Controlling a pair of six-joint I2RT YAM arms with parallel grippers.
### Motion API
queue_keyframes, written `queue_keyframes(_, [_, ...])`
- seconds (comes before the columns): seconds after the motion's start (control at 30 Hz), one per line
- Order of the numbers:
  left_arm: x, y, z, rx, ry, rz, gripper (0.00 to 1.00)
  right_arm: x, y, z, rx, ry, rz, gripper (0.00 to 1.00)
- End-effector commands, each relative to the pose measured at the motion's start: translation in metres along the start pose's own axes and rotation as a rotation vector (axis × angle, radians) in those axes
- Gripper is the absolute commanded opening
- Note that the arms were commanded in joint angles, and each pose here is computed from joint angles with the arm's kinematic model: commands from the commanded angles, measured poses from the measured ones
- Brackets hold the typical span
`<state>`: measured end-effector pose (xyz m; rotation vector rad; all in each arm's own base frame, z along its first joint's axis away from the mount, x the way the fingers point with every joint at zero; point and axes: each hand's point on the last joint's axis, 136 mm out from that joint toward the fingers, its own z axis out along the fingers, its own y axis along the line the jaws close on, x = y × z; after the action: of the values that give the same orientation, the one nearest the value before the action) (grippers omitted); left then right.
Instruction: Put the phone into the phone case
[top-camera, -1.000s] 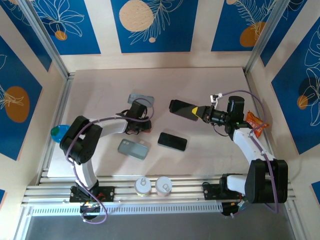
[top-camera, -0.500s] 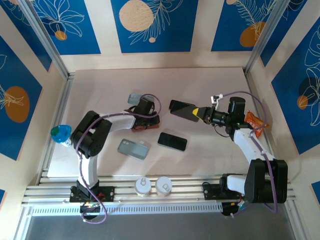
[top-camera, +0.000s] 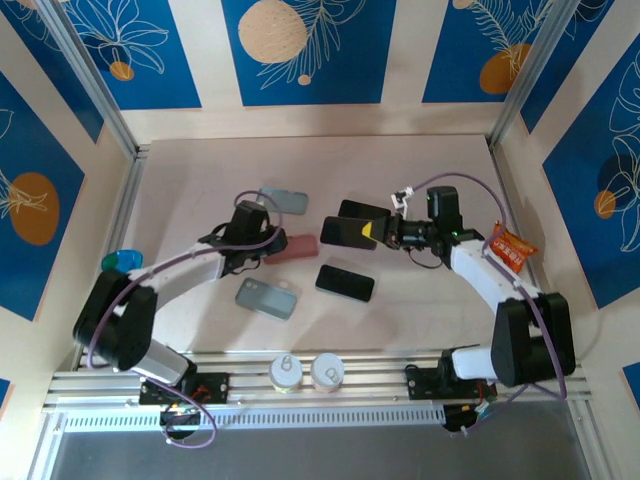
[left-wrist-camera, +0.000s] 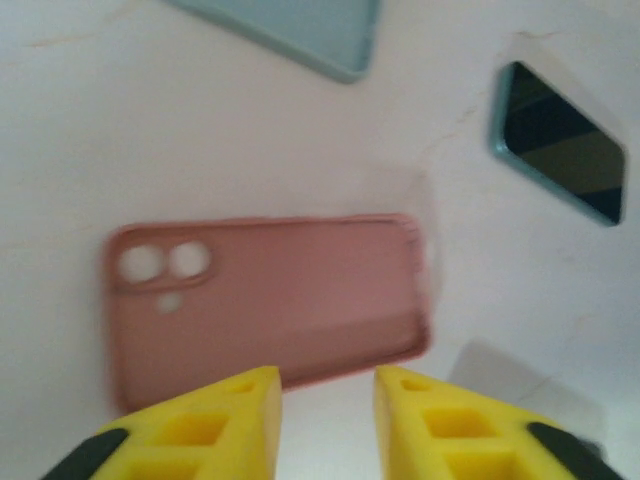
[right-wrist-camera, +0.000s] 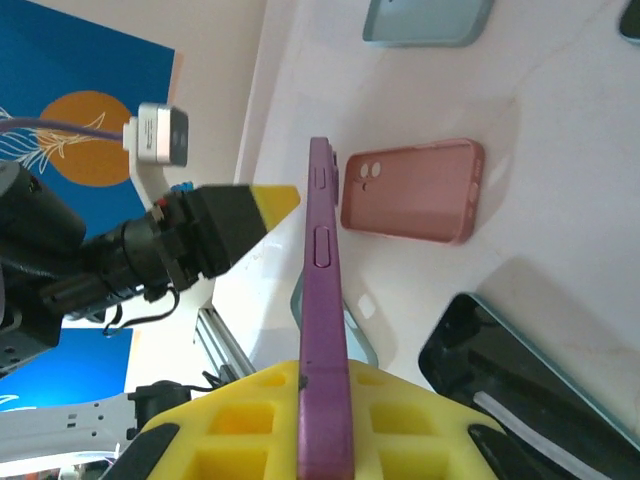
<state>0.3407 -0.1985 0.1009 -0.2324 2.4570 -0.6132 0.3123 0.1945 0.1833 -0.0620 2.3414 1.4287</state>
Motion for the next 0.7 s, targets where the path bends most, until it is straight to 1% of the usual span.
queue_keyframes(0.0, [0.013,0.035,-0.011,-0.081,0.008,-0.067,0.36,-0.011,0.022,0.019,-0.037,0.062,-0.073,0.0])
queue_keyframes(0.13, [0.02,0.054,-0.012,-0.073,0.023,-0.123,0.37,-0.02,0.03,0.055,-0.069,0.154,-0.079,0.0])
queue_keyframes(0.27, [0.024,0.069,-0.008,-0.024,0.012,-0.194,0.37,-0.024,0.028,0.095,-0.068,0.24,-0.074,0.0])
queue_keyframes(0.37, [0.021,0.071,-0.006,0.011,0.009,-0.215,0.37,-0.024,0.024,0.117,-0.075,0.284,-0.059,0.0])
queue_keyframes(0.47, [0.014,0.073,-0.005,0.03,-0.004,-0.229,0.37,-0.02,0.02,0.134,-0.078,0.329,-0.043,0.0])
queue_keyframes(0.67, [-0.002,0.07,-0.001,0.081,-0.049,-0.261,0.37,-0.007,0.008,0.155,-0.077,0.405,-0.015,0.0])
